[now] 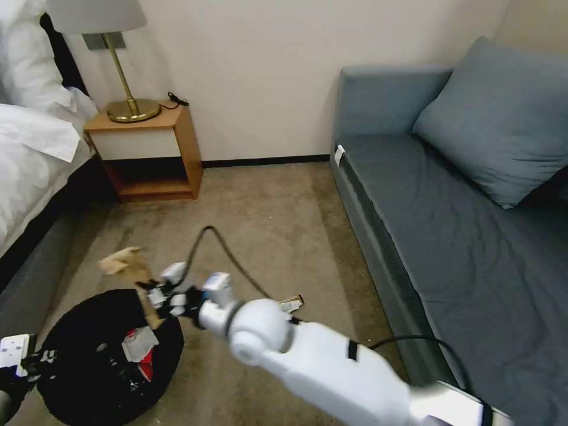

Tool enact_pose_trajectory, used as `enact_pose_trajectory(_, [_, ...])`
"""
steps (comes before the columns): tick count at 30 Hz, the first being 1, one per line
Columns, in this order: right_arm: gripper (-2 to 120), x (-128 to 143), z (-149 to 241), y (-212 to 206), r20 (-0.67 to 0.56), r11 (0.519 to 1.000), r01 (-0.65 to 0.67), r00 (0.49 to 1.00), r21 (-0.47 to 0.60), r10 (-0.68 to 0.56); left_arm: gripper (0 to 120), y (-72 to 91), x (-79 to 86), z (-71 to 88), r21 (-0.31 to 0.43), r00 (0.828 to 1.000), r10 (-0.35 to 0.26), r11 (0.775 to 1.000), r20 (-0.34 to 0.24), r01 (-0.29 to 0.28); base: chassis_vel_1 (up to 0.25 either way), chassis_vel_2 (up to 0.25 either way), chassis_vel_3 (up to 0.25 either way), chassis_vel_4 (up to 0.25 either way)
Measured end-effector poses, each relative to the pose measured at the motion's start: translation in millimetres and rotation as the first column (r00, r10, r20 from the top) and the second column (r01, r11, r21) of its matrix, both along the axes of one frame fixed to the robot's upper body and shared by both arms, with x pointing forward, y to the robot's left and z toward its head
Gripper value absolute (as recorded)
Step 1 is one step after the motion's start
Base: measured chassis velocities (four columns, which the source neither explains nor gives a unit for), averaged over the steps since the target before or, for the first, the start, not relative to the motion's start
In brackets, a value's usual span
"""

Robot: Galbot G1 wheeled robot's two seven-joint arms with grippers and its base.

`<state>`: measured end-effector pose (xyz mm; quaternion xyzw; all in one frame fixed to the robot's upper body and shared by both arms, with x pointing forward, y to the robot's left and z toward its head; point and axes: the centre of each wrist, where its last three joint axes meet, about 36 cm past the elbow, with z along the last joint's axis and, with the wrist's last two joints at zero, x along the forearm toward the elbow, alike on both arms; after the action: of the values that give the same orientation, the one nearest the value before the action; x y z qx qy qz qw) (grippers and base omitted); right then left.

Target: Pick up the trash bin, then pick up the garbage on the floor and place it into the trash bin.

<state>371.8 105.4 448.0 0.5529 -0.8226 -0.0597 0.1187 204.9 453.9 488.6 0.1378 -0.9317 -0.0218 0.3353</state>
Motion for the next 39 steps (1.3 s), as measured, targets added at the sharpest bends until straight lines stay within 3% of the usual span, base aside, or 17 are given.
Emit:
enact_pose_trajectory(8, [0,-13,-11,26,-0.005,1.0,-0.01,1.0,0.002,0.01,3,0.0,0.2,1.4,0.002,1.0,0.0,1.0,0.001,0.0,0.0,0.0,0.0,0.0])
enact_pose_trajectory(11, [7,-16,-12,28,-0.012,1.0,-0.013,1.0,0.001,0.013,3,-0.4,0.4,2.3,0.002,1.0,-0.001,1.0,0.002,0.001,0.0,0.0,0.0,0.0])
enact_pose_trajectory(23, [54,-33,-21,28,-0.001,0.998,-0.058,0.998,-0.02,0.058,3,1.4,-0.4,3.8,0.003,1.0,0.004,1.0,0.004,-0.004,0.0,0.0,0.0,0.0])
enact_pose_trajectory(25, [54,-33,-21,28,-0.001,0.998,-0.058,0.998,-0.019,0.058,3,1.7,-0.4,3.9,0.004,1.0,0.004,1.0,0.005,-0.004,0.0,0.0,0.0,0.0])
enact_pose_trajectory(27, [70,-29,-19,19,0.007,1.0,-0.028,1.0,0.001,0.028,3,4.8,-0.3,5.6,0.004,1.0,0.009,1.0,0.008,-0.009,0.0,0.0,0.0,0.0])
enact_pose_trajectory(29, [71,-28,-19,17,0.008,1.0,-0.023,1.0,0.003,0.023,3,5.3,-0.3,5.7,0.004,1.0,0.01,1.0,0.008,-0.01,0.0,0.0,0.0,0.0])
enact_pose_trajectory(31, [85,-21,-22,-8,0.052,1.0,0.011,0.999,0.005,-0.011,3,7.5,0.2,5.5,0.002,1.0,0.014,1.0,0.01,-0.014,0.0,0.0,0.0,0.0])
enact_pose_trajectory(33, [86,-20,-24,-13,0.06,1.0,0.018,0.998,0.003,-0.018,3,7.7,0.4,5.4,0.002,1.0,0.015,1.0,0.011,-0.015,0.0,0.0,0.0,0.0])
enact_pose_trajectory(35, [98,-16,-35,-44,0.093,0.998,0.068,0.993,0.008,-0.069,3,9.2,1.8,3.7,-0.002,1.0,0.019,1.0,0.012,-0.019,0.0,0.0,0.0,0.0])
enact_pose_trajectory(39, [100,-15,-50,-66,0.12,0.993,0.113,0.986,0.012,-0.114,3,9.5,4.0,1.1,-0.009,1.0,0.018,1.0,0.013,-0.018,0.0,0.0,0.0,0.0])
